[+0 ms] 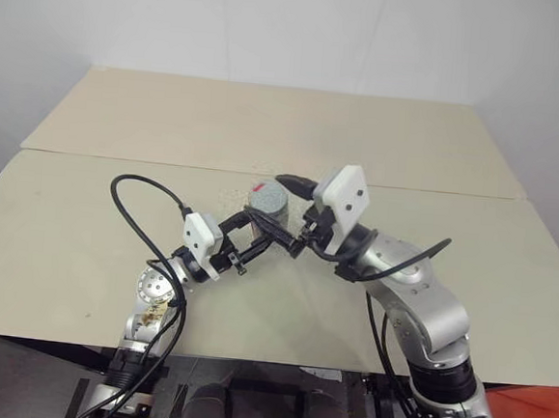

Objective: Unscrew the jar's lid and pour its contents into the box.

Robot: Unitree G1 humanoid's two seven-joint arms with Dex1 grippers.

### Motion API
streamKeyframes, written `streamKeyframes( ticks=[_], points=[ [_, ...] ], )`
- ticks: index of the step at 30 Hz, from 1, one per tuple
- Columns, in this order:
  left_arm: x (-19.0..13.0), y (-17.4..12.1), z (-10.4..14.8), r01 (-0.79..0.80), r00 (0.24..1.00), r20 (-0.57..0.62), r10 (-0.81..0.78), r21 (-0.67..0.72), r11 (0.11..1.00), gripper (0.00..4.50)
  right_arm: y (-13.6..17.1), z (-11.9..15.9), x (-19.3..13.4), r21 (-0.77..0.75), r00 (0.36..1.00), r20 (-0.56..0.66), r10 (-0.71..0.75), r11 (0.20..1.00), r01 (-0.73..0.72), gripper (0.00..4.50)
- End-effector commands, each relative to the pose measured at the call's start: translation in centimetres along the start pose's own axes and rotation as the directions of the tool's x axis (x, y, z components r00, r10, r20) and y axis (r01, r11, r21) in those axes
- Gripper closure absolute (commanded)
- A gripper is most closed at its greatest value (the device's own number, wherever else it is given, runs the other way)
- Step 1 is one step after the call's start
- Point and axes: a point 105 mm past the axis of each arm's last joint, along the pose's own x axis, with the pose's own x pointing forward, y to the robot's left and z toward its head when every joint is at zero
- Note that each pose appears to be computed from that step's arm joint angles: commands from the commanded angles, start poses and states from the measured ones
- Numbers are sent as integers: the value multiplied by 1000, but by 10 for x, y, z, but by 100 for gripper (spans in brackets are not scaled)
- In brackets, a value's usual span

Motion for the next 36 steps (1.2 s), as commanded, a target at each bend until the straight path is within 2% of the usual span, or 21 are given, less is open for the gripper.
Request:
streamKeyframes(
  ticks=[1, 7, 14, 21, 29, 32, 36],
  points=[
    [6, -1, 10, 21, 999, 46, -23, 28, 999, 241, 0, 12, 0, -42, 999, 40, -10, 999, 12, 174],
    [5, -10, 12, 97, 994, 49, -97, -1, 995, 241, -2, 9, -6, -52, 999, 21, 45, 998, -44, 174],
    [3, -19, 24, 215, 975, 69, -213, -36, 976, 241, -11, 10, -18, 21, 969, 21, 248, 968, -248, 174],
    [-1, -31, 38, 371, 928, 77, -365, -73, 926, 241, -18, 13, -30, 37, 817, -20, 576, 817, -575, 174],
    [0, -39, 42, 459, 887, 80, -454, -66, 886, 241, -26, 13, -27, 49, 625, -43, 780, 626, -778, 174],
    [1, -40, 42, 462, 886, 84, -457, -61, 885, 241, -28, 12, -26, 32, 584, -46, 810, 586, -810, 174],
    [3, -41, 42, 448, 892, 87, -443, -56, 892, 241, -30, 12, -22, 8, 586, -28, 810, 587, -810, 174]
  ],
)
